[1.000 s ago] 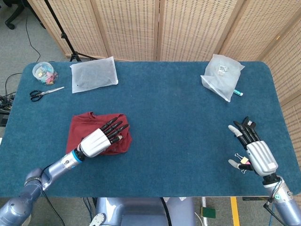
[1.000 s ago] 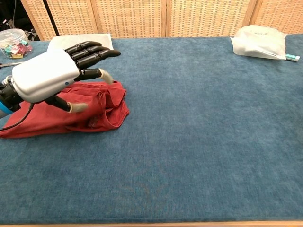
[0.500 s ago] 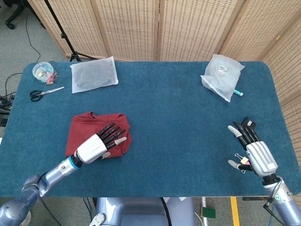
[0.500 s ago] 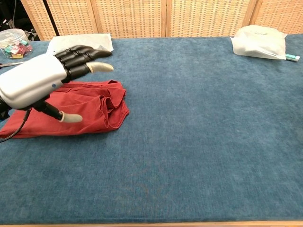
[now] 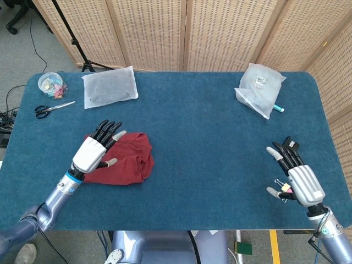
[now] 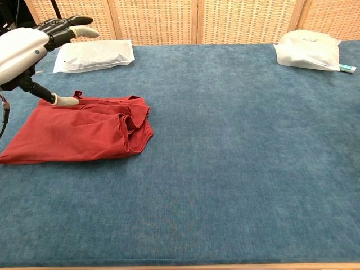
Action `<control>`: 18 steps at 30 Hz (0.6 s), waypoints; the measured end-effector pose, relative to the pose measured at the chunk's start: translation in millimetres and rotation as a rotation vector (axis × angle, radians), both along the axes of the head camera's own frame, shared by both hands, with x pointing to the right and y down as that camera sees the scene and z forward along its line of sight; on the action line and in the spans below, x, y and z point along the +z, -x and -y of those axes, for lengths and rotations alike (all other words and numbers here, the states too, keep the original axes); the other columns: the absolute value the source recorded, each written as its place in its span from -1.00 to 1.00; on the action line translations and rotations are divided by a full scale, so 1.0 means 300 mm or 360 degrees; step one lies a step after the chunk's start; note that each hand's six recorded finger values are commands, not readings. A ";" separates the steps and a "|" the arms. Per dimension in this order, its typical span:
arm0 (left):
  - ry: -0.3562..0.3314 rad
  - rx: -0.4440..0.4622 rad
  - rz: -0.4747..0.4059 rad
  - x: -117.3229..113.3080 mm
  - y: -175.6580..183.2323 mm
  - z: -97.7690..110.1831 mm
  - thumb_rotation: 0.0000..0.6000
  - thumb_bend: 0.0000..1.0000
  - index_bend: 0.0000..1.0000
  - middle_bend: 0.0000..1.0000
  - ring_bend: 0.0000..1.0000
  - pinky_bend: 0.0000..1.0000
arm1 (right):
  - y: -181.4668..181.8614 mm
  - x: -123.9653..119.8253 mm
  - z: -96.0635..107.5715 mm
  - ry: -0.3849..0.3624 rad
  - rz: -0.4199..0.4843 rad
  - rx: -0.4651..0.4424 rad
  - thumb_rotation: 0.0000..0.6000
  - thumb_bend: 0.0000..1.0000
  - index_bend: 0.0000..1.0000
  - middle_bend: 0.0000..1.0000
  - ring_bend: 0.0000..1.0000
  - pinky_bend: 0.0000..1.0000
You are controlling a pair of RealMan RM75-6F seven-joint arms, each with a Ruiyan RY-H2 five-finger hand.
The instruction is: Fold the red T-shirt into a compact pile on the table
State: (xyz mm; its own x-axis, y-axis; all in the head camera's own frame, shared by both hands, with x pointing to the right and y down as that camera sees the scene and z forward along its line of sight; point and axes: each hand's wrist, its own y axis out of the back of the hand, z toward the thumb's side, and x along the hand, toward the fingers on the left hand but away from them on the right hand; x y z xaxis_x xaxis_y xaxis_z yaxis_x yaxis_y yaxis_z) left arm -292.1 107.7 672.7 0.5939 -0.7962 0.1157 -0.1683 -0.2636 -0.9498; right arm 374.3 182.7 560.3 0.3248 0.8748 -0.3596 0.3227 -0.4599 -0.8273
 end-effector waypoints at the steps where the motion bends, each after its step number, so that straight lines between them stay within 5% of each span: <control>1: 0.0008 -0.0002 0.0028 0.005 -0.002 0.008 1.00 -0.99 -0.61 -1.00 -1.00 -1.00 | 0.001 0.001 0.000 0.0001 -0.0002 -0.0002 1.00 -1.00 -1.00 -1.00 -1.00 -1.00; 10: 0.0161 0.0070 0.0351 0.097 -0.088 0.078 1.00 -0.81 -0.32 -1.00 -1.00 -1.00 | -0.009 0.009 0.009 0.0009 -0.0016 0.0018 1.00 -1.00 -1.00 -1.00 -1.00 -1.00; 18: 0.0224 0.0123 0.0543 0.149 -0.218 0.133 1.00 -0.75 -0.30 -1.00 -1.00 -1.00 | -0.017 0.022 0.016 0.0026 -0.0031 0.0033 1.00 -1.00 -1.00 -1.00 -1.00 -1.00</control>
State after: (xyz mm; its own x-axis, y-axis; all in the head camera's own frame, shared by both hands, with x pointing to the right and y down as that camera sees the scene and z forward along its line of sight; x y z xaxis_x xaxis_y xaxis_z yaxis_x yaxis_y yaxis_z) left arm -226.8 67.8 717.5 0.5602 -0.7127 0.4223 0.1769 -0.3951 -0.9015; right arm 379.4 177.8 567.0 0.2996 0.8752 -0.3800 0.3160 -0.4668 -0.8260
